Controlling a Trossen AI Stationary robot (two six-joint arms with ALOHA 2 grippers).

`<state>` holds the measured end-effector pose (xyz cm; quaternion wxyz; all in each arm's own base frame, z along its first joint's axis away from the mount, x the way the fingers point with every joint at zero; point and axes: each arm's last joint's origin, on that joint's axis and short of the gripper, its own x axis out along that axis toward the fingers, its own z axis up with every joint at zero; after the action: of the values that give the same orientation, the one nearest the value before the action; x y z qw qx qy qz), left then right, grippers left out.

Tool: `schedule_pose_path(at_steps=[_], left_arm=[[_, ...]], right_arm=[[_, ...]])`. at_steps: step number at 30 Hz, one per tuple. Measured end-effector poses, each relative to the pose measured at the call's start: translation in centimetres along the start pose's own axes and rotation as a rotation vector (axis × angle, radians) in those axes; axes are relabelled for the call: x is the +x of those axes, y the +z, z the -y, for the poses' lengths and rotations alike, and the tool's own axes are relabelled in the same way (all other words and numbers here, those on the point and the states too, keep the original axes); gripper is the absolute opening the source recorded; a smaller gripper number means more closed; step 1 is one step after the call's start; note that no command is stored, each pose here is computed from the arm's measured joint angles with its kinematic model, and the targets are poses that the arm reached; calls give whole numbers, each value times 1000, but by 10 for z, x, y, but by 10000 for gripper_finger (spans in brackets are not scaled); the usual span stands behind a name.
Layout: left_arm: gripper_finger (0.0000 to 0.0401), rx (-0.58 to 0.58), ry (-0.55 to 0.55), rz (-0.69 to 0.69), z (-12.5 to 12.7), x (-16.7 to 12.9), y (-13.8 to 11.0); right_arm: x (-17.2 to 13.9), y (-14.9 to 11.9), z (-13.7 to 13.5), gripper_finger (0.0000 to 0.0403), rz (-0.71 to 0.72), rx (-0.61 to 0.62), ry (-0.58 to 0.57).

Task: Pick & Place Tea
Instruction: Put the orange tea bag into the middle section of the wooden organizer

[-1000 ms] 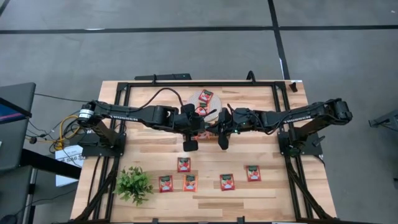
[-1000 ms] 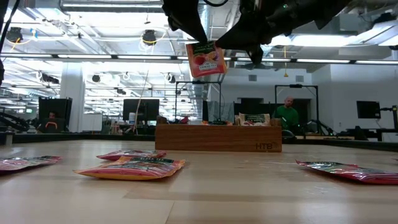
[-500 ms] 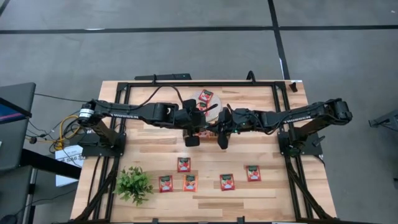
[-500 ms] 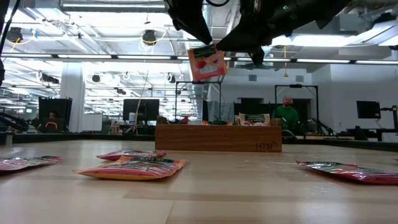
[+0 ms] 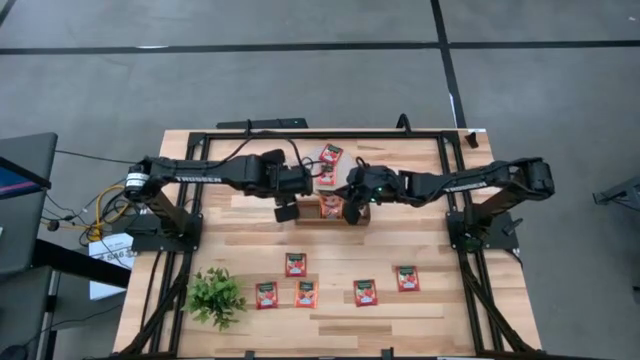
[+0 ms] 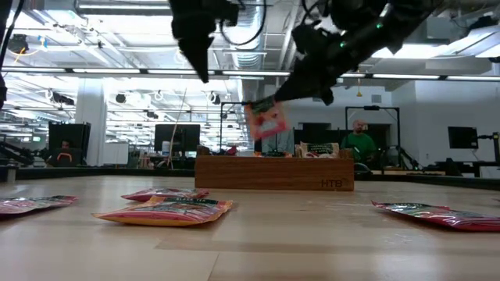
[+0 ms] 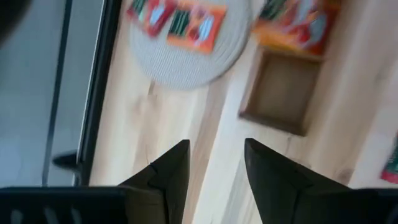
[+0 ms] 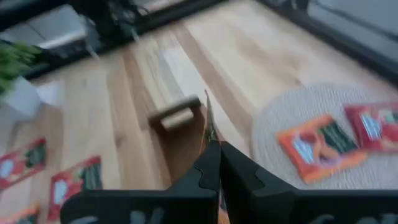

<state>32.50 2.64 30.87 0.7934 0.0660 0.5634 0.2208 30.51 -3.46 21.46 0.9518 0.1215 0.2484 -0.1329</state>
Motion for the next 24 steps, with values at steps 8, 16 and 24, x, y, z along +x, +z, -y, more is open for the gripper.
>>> schedule_pose_path(at_steps=[8,16,24], left_arm=[[147,-69,2,3,-5,10,-15],[147,-125,-4,5,-5,13,-32],[147,-140,-18,30,-4,13,-30]], right_arm=[[11,-22,8,0,-17,60,-29],[10,-32,12,0,38,108,-55],[20,-46,11,0,-32,107,-69]])
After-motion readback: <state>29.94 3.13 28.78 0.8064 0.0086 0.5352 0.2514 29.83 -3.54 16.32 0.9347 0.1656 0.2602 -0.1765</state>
